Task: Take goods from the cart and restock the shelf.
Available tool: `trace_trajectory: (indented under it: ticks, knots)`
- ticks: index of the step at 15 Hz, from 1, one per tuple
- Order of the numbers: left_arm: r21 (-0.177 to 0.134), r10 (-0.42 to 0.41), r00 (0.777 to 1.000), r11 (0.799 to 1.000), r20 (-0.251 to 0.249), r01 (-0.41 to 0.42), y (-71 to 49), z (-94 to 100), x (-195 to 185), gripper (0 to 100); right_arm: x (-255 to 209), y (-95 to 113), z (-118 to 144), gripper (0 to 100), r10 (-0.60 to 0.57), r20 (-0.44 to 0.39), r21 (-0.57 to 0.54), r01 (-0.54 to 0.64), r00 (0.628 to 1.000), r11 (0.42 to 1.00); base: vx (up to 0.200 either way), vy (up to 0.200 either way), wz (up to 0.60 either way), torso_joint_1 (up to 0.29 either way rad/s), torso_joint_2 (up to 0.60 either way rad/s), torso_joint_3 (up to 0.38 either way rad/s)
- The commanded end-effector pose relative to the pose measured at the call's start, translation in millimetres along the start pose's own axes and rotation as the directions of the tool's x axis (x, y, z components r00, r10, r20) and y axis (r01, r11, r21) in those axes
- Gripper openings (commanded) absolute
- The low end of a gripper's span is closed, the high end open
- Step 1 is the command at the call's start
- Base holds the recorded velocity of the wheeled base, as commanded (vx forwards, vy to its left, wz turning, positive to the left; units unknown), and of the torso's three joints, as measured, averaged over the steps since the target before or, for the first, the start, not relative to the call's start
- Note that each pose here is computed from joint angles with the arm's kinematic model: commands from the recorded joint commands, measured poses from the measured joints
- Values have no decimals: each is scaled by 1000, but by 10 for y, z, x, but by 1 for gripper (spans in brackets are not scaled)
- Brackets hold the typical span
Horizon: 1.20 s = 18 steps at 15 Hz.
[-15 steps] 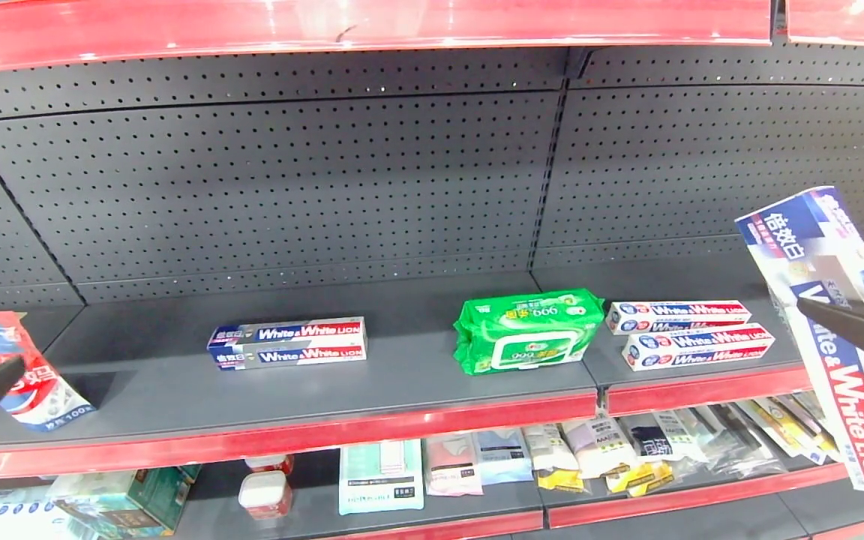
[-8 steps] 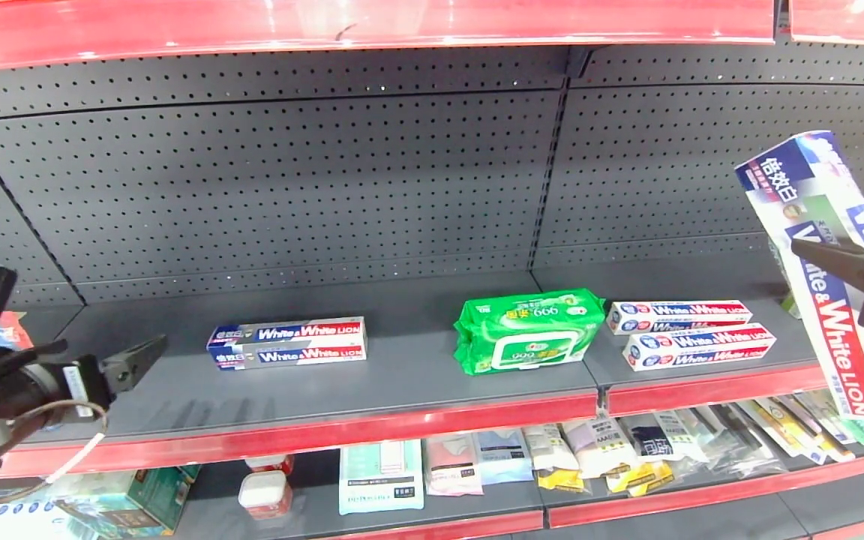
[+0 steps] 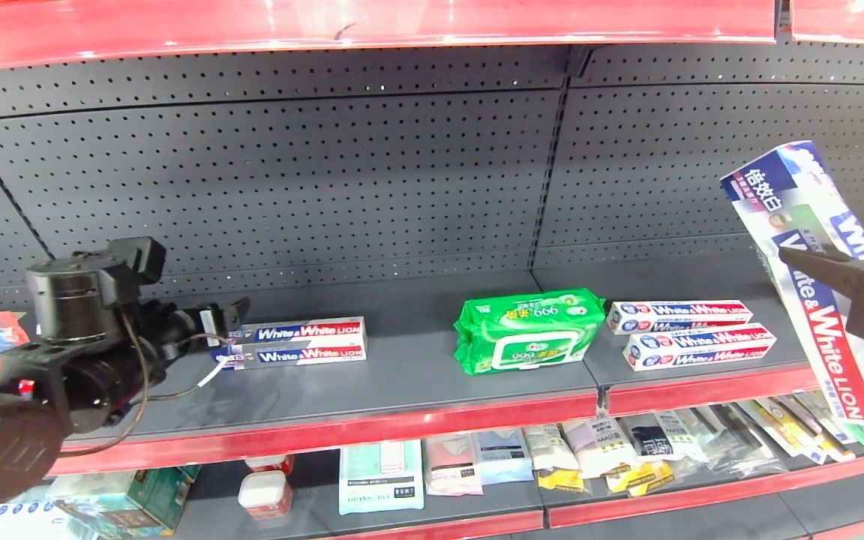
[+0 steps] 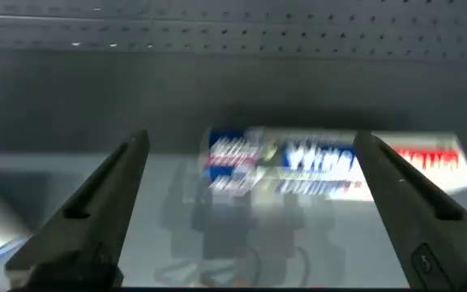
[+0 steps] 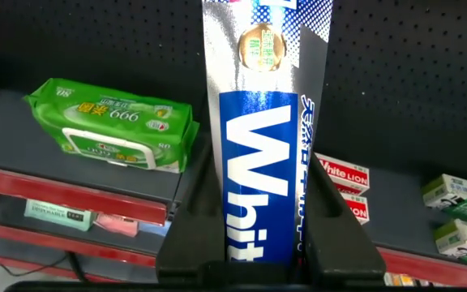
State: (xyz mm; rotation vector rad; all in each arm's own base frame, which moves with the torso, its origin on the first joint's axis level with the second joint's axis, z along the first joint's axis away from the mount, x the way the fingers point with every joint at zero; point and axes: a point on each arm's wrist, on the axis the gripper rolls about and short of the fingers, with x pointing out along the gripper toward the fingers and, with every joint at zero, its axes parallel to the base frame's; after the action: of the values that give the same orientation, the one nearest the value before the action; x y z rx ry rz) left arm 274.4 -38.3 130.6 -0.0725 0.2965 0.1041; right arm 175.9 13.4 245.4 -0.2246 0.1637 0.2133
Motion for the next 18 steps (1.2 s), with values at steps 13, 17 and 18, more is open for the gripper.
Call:
trace_trajectory:
  ticks: [13,17,18]
  knots:
    - [3,12,992,1000,-129,-12,-422,-126,833,100,-144,65,-171,0,9,-25,3,-9,1000,1000,0,0,0,0,0,0]
    - [-7,33,988,999,-149,-35,-487,-121,1031,100,-152,63,-168,0,7,-22,3,-7,1000,1000,0,0,0,0,0,0]
    - [-3,34,987,999,-159,-35,-499,-130,1052,100,-148,65,-170,0,9,-23,3,-9,1000,1000,0,0,0,0,0,0]
